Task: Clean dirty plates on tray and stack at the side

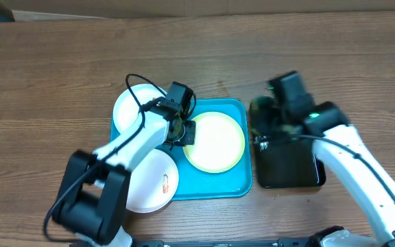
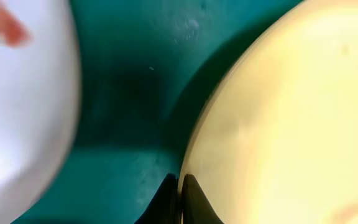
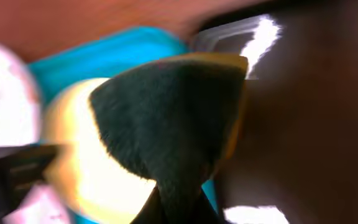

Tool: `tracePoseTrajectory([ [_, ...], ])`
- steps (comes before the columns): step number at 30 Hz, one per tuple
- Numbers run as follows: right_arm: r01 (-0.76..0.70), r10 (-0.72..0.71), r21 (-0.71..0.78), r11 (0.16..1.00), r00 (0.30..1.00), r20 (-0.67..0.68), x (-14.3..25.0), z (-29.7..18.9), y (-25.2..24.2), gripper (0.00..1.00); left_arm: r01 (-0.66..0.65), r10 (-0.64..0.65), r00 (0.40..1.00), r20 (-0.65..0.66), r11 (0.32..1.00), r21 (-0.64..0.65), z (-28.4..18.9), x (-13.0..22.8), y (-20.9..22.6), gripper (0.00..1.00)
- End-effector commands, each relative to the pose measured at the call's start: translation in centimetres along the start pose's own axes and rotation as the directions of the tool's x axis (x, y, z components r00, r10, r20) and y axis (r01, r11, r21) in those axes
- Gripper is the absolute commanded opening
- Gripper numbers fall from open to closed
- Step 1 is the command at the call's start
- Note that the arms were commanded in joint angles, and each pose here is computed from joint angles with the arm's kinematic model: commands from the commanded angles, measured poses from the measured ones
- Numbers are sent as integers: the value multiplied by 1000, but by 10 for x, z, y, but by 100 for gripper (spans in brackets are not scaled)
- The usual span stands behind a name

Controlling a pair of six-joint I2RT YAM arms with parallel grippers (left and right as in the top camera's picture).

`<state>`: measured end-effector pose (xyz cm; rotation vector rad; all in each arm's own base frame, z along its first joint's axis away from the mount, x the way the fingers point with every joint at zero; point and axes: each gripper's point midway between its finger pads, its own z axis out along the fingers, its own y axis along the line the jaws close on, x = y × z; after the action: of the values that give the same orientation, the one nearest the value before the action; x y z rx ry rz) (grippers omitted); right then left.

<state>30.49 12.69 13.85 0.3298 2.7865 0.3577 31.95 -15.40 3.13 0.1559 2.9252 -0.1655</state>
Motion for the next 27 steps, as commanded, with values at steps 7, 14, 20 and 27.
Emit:
tracePoseTrajectory([
  [7,-109,131,259,960,989,-69,22,27,-97,4,5,203,853,480,918,-396,-142,-36,9,4],
  [14,-119,151,280,953,984,-93,49,62,-120,8,77,412,691,594,775,-627,-214,-22,-3,4],
  [20,-114,147,282,953,984,-99,66,81,-131,25,186,584,551,596,610,-770,-264,-10,-19,4],
  [27,-115,146,278,954,985,-93,68,85,-132,93,179,624,540,564,570,-802,-270,-8,-22,4],
])
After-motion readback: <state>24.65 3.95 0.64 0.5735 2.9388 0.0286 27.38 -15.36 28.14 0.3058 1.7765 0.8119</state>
